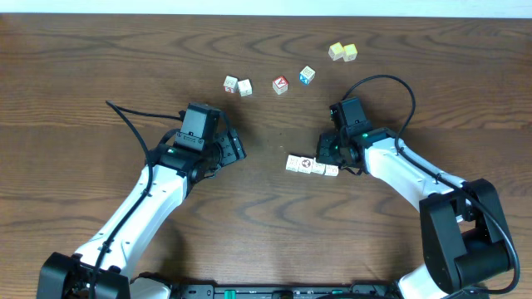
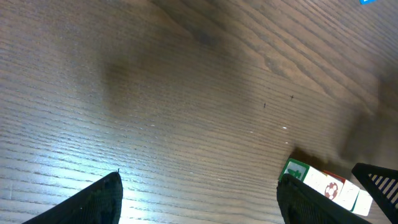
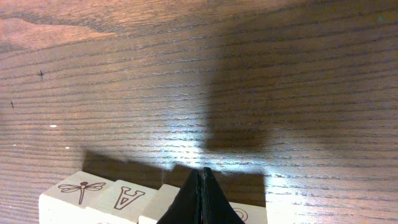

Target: Lift 4 blocks

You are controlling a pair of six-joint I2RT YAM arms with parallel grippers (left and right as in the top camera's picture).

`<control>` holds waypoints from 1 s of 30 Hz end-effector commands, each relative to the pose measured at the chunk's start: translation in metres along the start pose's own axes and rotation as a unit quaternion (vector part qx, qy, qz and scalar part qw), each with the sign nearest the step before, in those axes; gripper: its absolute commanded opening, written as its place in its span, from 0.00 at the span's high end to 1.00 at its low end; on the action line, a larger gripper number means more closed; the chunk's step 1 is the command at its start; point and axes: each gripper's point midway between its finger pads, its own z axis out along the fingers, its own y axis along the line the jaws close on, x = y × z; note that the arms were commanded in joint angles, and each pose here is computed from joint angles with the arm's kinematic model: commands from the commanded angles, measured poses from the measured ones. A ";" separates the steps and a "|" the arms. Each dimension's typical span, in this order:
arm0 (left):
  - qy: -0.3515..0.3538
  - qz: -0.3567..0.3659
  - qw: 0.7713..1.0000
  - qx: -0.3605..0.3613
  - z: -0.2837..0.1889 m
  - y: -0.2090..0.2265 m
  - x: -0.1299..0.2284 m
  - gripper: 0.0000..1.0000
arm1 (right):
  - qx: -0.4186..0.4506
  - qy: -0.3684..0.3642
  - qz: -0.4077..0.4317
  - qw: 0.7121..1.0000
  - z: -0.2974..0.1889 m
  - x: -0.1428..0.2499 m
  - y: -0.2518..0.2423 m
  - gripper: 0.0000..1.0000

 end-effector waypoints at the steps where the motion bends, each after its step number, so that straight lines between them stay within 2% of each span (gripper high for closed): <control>1: -0.003 -0.001 1.000 -0.007 0.000 0.003 -0.001 0.20 | -0.012 -0.002 -0.018 1.000 -0.001 -0.002 0.014 0.99; 30: -0.003 -0.001 1.000 -0.006 0.000 0.003 -0.001 0.20 | -0.022 -0.017 -0.036 0.999 -0.009 -0.005 0.025 0.99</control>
